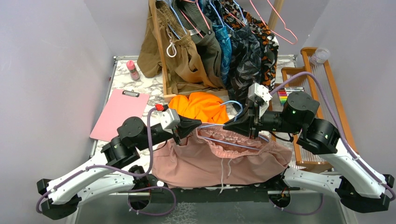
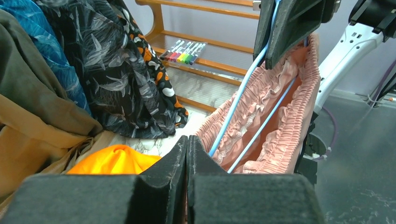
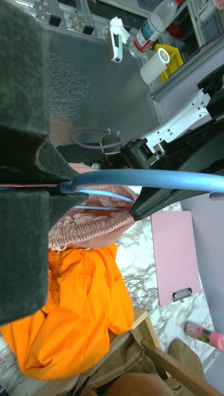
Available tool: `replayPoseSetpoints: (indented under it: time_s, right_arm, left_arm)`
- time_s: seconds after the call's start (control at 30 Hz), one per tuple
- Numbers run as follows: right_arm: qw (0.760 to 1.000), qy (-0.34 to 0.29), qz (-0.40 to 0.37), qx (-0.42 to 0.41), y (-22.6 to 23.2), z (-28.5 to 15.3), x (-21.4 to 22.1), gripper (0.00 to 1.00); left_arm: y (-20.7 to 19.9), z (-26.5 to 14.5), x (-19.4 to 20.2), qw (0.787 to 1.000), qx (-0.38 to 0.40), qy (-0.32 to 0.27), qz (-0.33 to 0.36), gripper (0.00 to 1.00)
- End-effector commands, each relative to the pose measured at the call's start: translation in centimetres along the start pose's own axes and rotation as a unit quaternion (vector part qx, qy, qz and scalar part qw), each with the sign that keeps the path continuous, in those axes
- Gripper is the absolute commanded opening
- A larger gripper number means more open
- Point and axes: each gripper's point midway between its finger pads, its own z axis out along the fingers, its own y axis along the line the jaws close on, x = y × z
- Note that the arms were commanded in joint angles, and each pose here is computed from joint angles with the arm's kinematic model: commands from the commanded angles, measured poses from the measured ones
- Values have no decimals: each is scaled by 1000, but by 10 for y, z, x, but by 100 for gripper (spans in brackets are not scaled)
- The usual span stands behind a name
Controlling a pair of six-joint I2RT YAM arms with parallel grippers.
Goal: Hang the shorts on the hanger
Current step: Hang the shorts on the hanger.
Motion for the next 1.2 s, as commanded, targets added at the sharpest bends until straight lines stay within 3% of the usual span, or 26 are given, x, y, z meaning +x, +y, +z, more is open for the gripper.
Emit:
replayPoseSetpoints:
  time_s: [0.0, 0.03, 0.13, 0.2, 0.27, 0.37, 0.57, 0.93, 1.0, 1.17]
  right_arm:
    - [999, -30, -10, -13, 7, -2, -18, 1]
    - [999, -31, -11, -12, 6, -3, -18, 1]
    - [999, -31, -13, -12, 7, -4, -20, 1]
    - [999, -30, -14, -12, 6, -3, -19, 1]
    - [999, -29, -14, -15, 7, -2, -18, 1]
    - [999, -30, -14, -22, 7, 1, -17, 1]
    - [999, -36, -12, -36, 10, 7, -19, 1]
    - [997, -37, -13, -72, 22, 7, -22, 1]
    - [996, -30, -12, -80, 24, 9, -19, 1]
    - [996, -24, -13, -84, 25, 9, -15, 1]
  left_arm:
    - [-5, 4, -20, 1000, 17, -23, 11, 4]
    - [-3, 3, -25, 999, 12, -27, 14, 10]
    - [0, -3, -44, 999, 3, -45, 26, 45]
    - [-3, -6, -54, 998, 10, -53, 33, 61]
    - [-12, -6, -59, 997, 37, -49, 42, 70]
    - [-31, -3, -53, 994, 99, -19, 48, 76]
    - [-56, 4, -25, 981, 186, 43, 41, 78]
    - [-58, 23, -16, 973, 213, 63, 68, 70]
    - [-57, 26, -16, 972, 214, 65, 73, 65]
    - [-59, 30, -19, 970, 222, 63, 75, 41]
